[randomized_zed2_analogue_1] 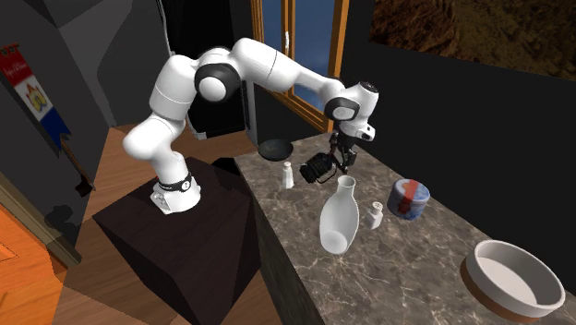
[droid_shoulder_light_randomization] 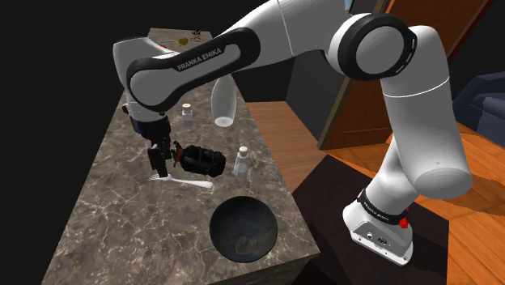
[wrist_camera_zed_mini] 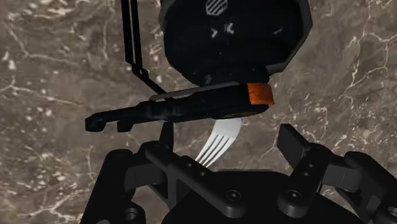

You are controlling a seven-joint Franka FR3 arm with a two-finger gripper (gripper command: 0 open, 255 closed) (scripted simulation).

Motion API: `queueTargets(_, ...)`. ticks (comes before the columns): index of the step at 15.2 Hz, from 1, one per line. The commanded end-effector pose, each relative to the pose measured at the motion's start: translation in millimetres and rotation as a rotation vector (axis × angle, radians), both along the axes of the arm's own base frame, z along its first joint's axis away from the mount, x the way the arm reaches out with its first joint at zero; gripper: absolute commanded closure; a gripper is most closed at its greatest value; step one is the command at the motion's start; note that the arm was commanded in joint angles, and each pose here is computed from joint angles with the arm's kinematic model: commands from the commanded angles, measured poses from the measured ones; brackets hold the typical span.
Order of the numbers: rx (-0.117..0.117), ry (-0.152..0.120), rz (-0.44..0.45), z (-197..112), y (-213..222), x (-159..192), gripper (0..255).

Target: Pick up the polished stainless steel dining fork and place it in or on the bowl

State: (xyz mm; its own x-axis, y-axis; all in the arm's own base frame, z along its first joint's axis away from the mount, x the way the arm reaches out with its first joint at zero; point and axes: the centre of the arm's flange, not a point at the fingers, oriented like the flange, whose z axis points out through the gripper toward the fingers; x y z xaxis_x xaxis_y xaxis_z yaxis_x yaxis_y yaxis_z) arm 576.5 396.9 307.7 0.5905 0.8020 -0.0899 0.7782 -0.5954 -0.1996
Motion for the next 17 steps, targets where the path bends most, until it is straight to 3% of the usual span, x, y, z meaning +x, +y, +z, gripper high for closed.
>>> queueTargets(1, -0.005, 0.009, 0.004, -10, 1, -4, 0)
queueTargets(4, -0.005, 0.009, 0.004, -29, 1, -8, 0)
queueTargets(12, -0.005, 0.009, 0.004, -29, 1, -8, 0)
queueTargets(13, -0.005, 0.009, 0.004, -29, 1, -8, 255)
queueTargets(17, -0.005, 0.009, 0.004, -29, 1, -7, 255)
